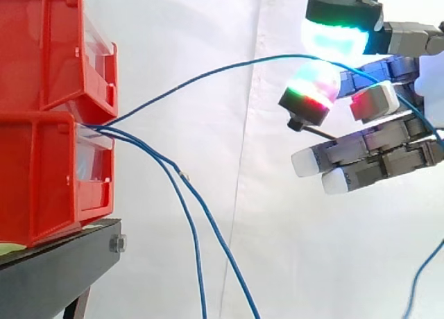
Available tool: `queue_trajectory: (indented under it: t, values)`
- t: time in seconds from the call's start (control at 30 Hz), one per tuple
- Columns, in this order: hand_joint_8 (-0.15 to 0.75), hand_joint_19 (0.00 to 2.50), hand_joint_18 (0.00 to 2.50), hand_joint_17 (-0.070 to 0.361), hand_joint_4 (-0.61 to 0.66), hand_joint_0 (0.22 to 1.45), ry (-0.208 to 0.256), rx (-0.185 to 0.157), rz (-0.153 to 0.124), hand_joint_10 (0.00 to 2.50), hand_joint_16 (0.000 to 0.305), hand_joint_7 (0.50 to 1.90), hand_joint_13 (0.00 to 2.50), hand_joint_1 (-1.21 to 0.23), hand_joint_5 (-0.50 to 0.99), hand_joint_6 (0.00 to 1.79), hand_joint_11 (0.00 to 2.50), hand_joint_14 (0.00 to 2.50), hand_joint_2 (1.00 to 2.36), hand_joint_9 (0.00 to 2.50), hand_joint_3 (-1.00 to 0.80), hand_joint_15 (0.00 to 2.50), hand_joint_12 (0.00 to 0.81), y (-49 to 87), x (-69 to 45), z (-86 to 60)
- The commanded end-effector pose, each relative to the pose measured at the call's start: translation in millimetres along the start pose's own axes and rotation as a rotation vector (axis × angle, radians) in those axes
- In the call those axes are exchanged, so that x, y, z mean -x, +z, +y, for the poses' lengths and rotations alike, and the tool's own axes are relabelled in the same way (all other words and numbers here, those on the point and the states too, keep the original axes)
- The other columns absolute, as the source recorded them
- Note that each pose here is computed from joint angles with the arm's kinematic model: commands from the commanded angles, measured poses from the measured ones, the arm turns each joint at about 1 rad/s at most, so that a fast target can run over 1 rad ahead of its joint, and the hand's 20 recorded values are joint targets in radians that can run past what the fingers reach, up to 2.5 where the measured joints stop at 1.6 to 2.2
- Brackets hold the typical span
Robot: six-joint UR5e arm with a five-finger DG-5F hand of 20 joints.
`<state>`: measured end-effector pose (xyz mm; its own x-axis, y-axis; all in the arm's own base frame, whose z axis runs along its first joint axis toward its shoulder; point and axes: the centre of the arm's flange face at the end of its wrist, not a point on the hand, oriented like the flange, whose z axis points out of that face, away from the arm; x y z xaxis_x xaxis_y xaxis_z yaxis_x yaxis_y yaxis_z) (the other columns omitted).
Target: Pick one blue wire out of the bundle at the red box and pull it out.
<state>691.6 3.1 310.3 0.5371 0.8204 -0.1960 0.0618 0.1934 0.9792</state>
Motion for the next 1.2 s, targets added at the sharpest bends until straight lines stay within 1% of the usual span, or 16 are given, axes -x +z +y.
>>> queue_trajectory:
  t: [0.0,0.23,0.3,0.33,0.37,0.4,0.43,0.5,0.53,0.67,0.7,0.8,1.0,1.17]
  values:
    - [0.253,0.54,0.62,0.102,0.10,0.59,0.002,0.001,0.001,0.03,0.046,1.18,0.76,-0.71,-0.05,0.81,0.83,0.02,1.01,1.42,-0.32,0.47,0.363,-0.5,-0.5,0.7]
    - [0.235,0.56,0.59,0.095,0.09,0.58,0.001,0.000,0.001,0.02,0.042,1.19,0.71,-0.79,-0.06,0.82,0.83,0.02,1.01,1.35,-0.36,0.48,0.350,-0.4,-0.9,-0.2]
    - [0.234,0.57,0.59,0.097,0.10,0.56,0.000,-0.001,0.002,0.03,0.043,1.16,0.71,-0.74,-0.06,0.82,0.81,0.02,1.01,1.34,-0.41,0.48,0.351,-0.7,-0.7,-0.9]
    - [0.231,0.57,0.60,0.100,0.09,0.54,0.001,0.000,0.001,0.03,0.045,1.16,0.72,-0.64,-0.05,0.81,0.78,0.02,1.00,1.36,-0.44,0.46,0.356,-0.4,-0.9,-0.2]
    - [0.231,0.57,0.60,0.101,0.09,0.53,0.002,0.001,0.001,0.03,0.045,1.16,0.72,-0.56,-0.05,0.79,0.76,0.02,1.00,1.36,-0.45,0.46,0.363,-0.3,-0.9,-0.1]
    - [0.228,0.57,0.60,0.102,0.09,0.53,0.002,0.001,0.001,0.02,0.045,1.16,0.72,-0.54,-0.04,0.79,0.75,0.02,1.00,1.37,-0.46,0.46,0.363,-0.3,-0.9,-0.1]
    - [0.220,0.58,0.59,0.102,0.09,0.54,0.002,0.001,0.001,0.02,0.045,1.17,0.71,-0.47,-0.04,0.78,0.74,0.02,1.00,1.37,-0.46,0.46,0.357,-0.3,-0.9,-0.1]
    - [0.223,0.60,0.59,0.100,0.08,0.57,0.001,0.001,0.003,0.02,0.044,1.18,0.71,-0.40,-0.03,0.76,0.73,0.02,1.00,1.38,-0.45,0.46,0.356,-0.9,-1.8,0.1]
    - [0.222,0.60,0.61,0.100,0.08,0.57,0.001,0.001,0.004,0.03,0.045,1.18,0.72,-0.40,-0.03,0.75,0.73,0.02,1.00,1.39,-0.43,0.45,0.355,-0.9,-2.0,0.2]
    - [0.236,0.59,0.66,0.098,0.13,0.59,0.001,0.000,0.004,0.02,0.044,1.23,0.76,-0.52,-0.02,0.73,0.73,0.02,1.01,1.42,-0.34,0.45,0.354,-1.6,-2.6,0.2]
    - [0.245,0.58,0.67,0.099,0.13,0.59,0.001,0.001,0.006,0.02,0.044,1.23,0.77,-0.53,-0.02,0.73,0.72,0.02,1.01,1.42,-0.34,0.45,0.355,-2.2,-3.5,0.4]
    - [0.256,0.55,0.69,0.107,0.13,0.60,0.001,0.001,0.006,0.02,0.047,1.20,0.81,-0.64,-0.02,0.76,0.74,0.02,1.01,1.45,-0.28,0.46,0.366,-2.5,-3.0,0.7]
    - [0.270,0.54,0.71,0.112,0.12,0.60,-0.002,0.000,0.008,0.02,0.050,1.20,0.82,-0.72,-0.01,0.77,0.73,0.02,1.01,1.47,-0.24,0.45,0.380,-3.0,-4.2,-0.1]
    - [0.259,0.55,0.68,0.108,0.09,0.59,0.000,0.001,0.007,0.02,0.048,1.22,0.78,-0.77,-0.02,0.77,0.74,0.02,1.01,1.40,-0.25,0.46,0.373,-2.7,-4.3,0.6]
